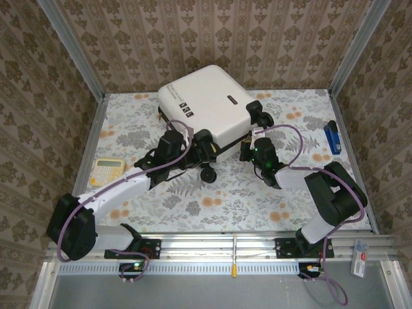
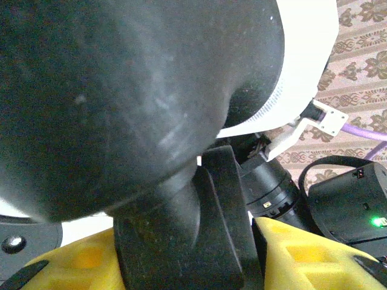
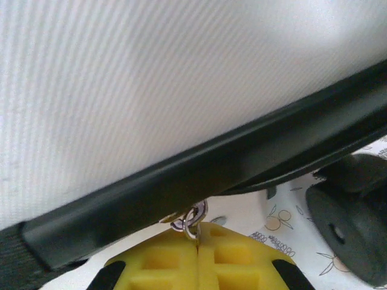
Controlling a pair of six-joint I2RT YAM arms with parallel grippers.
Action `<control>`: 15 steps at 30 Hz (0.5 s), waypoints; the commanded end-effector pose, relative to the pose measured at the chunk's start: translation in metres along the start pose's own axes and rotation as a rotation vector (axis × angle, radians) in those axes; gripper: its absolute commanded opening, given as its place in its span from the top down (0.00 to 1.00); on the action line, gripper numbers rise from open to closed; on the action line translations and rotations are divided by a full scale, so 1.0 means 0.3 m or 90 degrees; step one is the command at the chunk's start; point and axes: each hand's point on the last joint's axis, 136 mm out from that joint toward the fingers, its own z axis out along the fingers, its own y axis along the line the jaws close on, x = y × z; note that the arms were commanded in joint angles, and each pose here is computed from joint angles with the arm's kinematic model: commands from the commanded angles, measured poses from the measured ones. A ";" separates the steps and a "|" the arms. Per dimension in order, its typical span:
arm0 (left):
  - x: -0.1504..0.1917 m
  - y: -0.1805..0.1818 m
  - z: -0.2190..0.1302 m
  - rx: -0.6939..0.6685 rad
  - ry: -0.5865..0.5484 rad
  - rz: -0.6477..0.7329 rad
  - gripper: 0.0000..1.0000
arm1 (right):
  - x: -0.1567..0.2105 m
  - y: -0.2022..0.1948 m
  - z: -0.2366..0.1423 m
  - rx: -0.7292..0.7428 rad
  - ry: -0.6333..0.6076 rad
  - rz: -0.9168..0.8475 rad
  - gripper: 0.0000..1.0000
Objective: Pack the luggage
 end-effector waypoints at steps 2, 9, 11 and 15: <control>-0.090 -0.116 -0.105 0.069 -0.073 0.146 0.81 | -0.195 -0.070 -0.071 0.059 -0.149 -0.002 1.00; -0.091 -0.065 -0.135 0.045 -0.049 0.156 0.81 | -0.213 -0.029 -0.139 0.009 -0.192 -0.040 1.00; -0.096 -0.053 -0.150 0.036 -0.052 0.158 0.81 | -0.217 -0.040 -0.156 0.017 -0.202 -0.040 1.00; -0.106 -0.037 -0.181 0.034 -0.062 0.152 0.81 | -0.231 -0.090 -0.174 0.073 -0.210 -0.013 1.00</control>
